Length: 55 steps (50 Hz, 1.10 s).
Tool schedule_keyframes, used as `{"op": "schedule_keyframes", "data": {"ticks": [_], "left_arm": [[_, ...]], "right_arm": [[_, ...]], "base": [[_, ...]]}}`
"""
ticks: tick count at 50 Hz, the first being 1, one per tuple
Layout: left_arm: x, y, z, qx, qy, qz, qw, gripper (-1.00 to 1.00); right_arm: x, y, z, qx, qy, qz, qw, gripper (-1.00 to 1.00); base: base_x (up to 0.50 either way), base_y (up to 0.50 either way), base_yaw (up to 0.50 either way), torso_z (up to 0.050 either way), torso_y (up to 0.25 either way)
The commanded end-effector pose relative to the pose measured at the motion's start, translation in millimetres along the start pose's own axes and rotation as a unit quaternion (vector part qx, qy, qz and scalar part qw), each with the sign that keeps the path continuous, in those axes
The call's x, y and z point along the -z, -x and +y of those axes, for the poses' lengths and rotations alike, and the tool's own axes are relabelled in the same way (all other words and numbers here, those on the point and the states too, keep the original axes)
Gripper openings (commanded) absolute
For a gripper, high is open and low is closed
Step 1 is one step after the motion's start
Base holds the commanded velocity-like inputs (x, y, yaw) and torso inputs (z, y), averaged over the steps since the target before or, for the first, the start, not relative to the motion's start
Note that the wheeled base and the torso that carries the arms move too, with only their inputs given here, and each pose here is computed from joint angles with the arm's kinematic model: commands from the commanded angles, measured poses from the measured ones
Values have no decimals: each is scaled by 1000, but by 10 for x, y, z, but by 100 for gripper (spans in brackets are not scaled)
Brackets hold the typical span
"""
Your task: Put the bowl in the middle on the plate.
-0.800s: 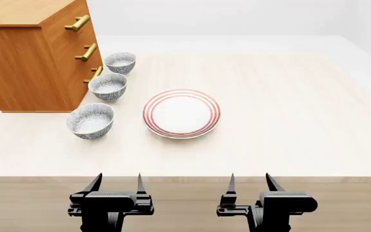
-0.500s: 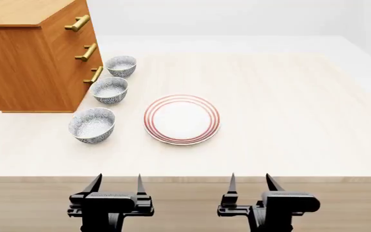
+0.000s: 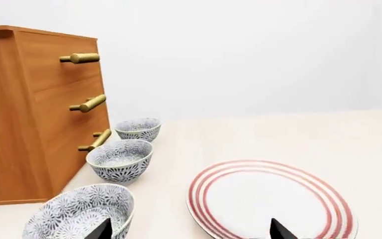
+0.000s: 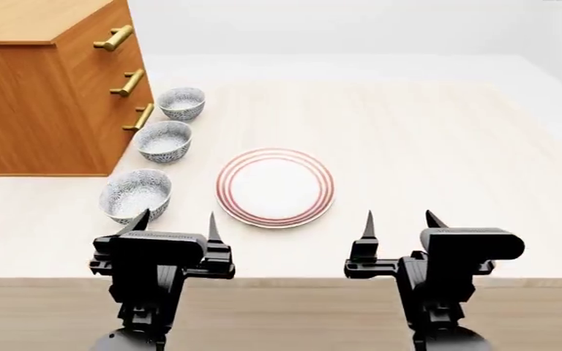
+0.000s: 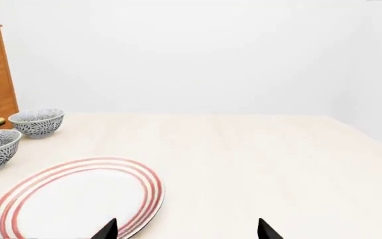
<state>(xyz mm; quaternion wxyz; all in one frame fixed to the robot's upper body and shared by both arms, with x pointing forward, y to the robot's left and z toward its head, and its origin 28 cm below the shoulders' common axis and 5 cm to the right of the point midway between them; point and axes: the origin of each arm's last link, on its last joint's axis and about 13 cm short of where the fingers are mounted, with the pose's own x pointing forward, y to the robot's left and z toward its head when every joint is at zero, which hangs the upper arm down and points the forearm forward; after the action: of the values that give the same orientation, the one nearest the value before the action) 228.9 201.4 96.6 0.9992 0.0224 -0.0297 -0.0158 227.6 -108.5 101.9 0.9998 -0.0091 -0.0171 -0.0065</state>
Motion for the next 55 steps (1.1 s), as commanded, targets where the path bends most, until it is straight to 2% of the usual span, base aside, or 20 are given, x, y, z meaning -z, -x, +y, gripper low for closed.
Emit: {"op": "schedule_keyframes", "data": {"ticks": [1, 44, 53, 55], "left_arm": [[-96, -35, -5, 4, -3, 1, 1000, 100], [-54, -60, -3, -1, -9, 0, 1000, 100], [-67, -53, -5, 3, -10, 2, 1000, 100], [-107, -42, -4, 12, 1, 9, 1000, 100]], "right_arm": [[-133, -9, -9, -5, 2, 0, 1000, 100], [-51, -55, 18, -16, -1, 9, 1000, 100], [-36, -59, 23, -17, 3, 14, 1000, 100], [-42, -59, 26, -18, 3, 14, 1000, 100]], "base": [[500, 0, 0, 0, 0], [500, 0, 0, 0, 0], [16, 0, 0, 0, 0], [0, 0, 0, 0, 0]]}}
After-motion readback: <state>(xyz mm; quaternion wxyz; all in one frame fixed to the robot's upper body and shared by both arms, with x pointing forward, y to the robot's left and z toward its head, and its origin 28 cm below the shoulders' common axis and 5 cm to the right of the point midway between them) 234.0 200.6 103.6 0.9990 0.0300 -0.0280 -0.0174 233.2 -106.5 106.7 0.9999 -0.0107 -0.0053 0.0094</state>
